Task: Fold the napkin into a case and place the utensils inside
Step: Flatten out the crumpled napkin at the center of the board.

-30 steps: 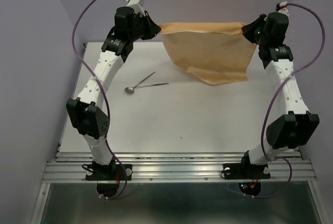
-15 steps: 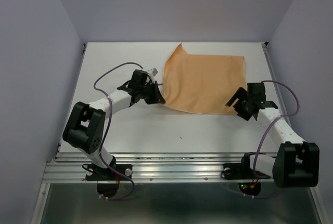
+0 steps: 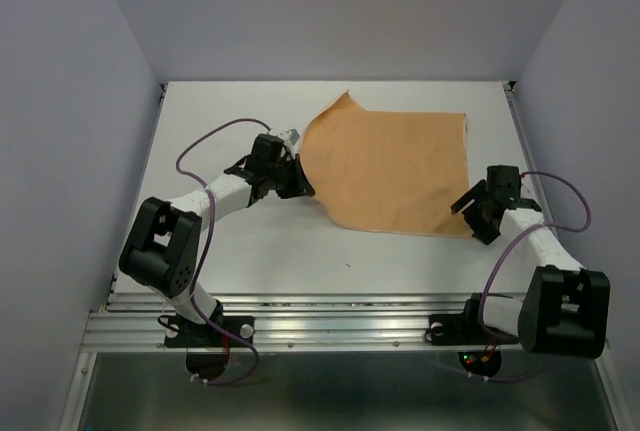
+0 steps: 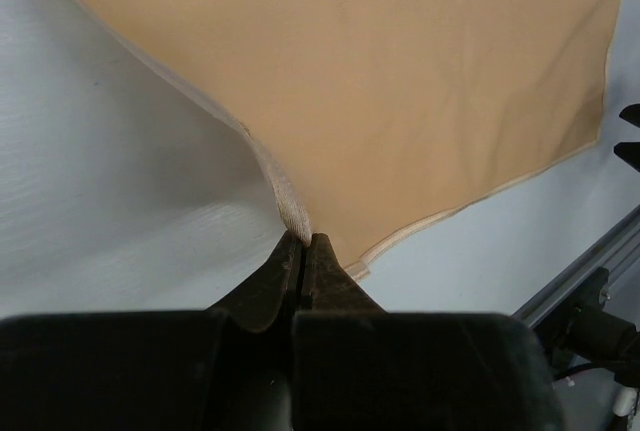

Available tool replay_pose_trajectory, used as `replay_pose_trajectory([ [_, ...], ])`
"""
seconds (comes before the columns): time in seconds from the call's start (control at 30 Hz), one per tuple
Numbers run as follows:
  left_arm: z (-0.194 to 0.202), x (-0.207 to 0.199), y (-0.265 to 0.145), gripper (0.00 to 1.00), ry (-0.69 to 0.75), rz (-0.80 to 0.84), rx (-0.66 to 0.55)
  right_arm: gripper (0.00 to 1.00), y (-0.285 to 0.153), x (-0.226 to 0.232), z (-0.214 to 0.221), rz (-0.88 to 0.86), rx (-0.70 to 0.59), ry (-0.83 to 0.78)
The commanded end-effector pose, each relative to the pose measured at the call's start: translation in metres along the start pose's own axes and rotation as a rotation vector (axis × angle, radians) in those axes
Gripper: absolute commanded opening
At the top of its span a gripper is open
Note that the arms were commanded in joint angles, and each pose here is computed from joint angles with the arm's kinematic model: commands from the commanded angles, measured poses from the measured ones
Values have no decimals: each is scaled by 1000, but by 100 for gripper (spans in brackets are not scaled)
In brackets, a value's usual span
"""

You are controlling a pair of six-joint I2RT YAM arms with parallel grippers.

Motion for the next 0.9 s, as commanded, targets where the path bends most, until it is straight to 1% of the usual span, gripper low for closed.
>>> replay_pose_trajectory([
  [0.0, -28, -15, -14, 0, 49, 21, -93, 80, 8, -21, 10, 74, 25, 35],
  [0.13, -30, -16, -15, 0, 51, 20, -97, 80, 16, -24, 13, 83, 21, 35],
  [0.27, -32, -16, -15, 0, 57, 15, -98, 77, 28, -21, 11, 77, 18, 31],
  [0.43, -36, -14, -19, 0, 63, -10, -115, 66, 41, -23, 8, 95, 8, 33],
  [0.5, -40, -15, -20, 0, 70, -10, -125, 59, 43, -23, 5, 101, -3, 30],
  [0.73, -41, -16, -18, 0, 71, -8, -123, 42, 46, -24, 6, 101, -5, 22],
  [0.87, -40, -15, -18, 0, 69, -10, -121, 29, 45, -26, 6, 107, -14, 27],
])
Point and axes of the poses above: each gripper's point midway between its finger pads, its own y axis out along the fingers, its own x axis along the line the jaws close on, z = x × y, the point moved 2 cm from there along -y, back along the fingers, and after that the axes turned 4 degrees about y, right-handed, at the moved point
